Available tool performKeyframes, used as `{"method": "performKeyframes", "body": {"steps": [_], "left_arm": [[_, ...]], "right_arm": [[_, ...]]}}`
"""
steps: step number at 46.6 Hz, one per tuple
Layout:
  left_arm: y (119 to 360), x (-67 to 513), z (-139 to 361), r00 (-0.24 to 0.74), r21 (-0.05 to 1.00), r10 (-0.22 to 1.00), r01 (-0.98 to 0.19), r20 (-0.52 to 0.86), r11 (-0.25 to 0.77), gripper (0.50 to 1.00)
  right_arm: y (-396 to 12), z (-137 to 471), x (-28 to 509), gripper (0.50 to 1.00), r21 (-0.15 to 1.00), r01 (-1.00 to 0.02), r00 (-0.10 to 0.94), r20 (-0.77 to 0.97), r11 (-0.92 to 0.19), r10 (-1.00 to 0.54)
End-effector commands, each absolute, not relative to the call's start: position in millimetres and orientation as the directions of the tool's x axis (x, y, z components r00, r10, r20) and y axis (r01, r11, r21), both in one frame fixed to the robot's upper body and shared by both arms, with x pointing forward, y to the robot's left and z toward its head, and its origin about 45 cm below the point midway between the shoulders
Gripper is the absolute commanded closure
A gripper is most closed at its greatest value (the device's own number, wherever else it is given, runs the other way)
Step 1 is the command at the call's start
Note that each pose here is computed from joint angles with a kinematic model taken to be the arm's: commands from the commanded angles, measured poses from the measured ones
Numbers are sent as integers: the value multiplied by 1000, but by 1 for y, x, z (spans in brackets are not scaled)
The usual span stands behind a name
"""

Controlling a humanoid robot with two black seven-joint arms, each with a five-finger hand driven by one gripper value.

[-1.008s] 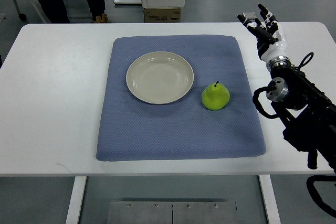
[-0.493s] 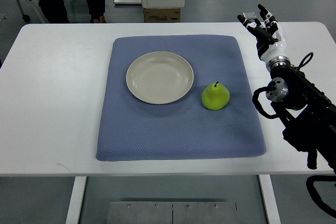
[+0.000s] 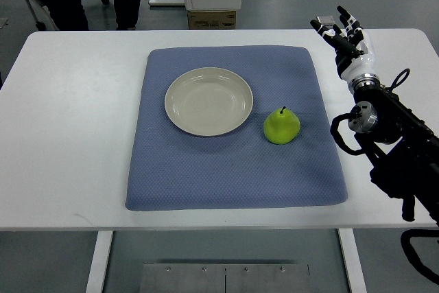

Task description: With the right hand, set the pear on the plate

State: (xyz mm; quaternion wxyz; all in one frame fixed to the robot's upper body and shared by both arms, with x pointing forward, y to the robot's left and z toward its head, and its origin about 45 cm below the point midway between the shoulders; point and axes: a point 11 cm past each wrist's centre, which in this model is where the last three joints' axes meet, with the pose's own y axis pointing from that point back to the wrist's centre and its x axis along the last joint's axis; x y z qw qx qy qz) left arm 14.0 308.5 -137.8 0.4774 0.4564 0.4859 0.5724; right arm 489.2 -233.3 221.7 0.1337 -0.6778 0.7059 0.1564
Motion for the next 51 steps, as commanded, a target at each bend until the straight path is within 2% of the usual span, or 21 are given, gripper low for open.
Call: {"method": "performKeyframes", "body": {"steps": [1,17,37,51], "left_arm": [[309,14,-138,-127,992,990,-103,59,-72,500],[309,14,-138,-127,992,990,-103,59,-72,500],[309,14,-138,-127,992,990,-103,59,-72,500],[309,14,-138,-127,992,990,-103,59,-72,500]], "right_arm": [[-232,222,489,500,39,-999,-43,-401,30,-915],[-232,223,489,500,31,-999,-36,-401,26,-915],[-232,232,489,500,-18,-997,76,-349,-74,-934],[-225,232,470,500,-117,-953,296,-147,-280,-944]]}}
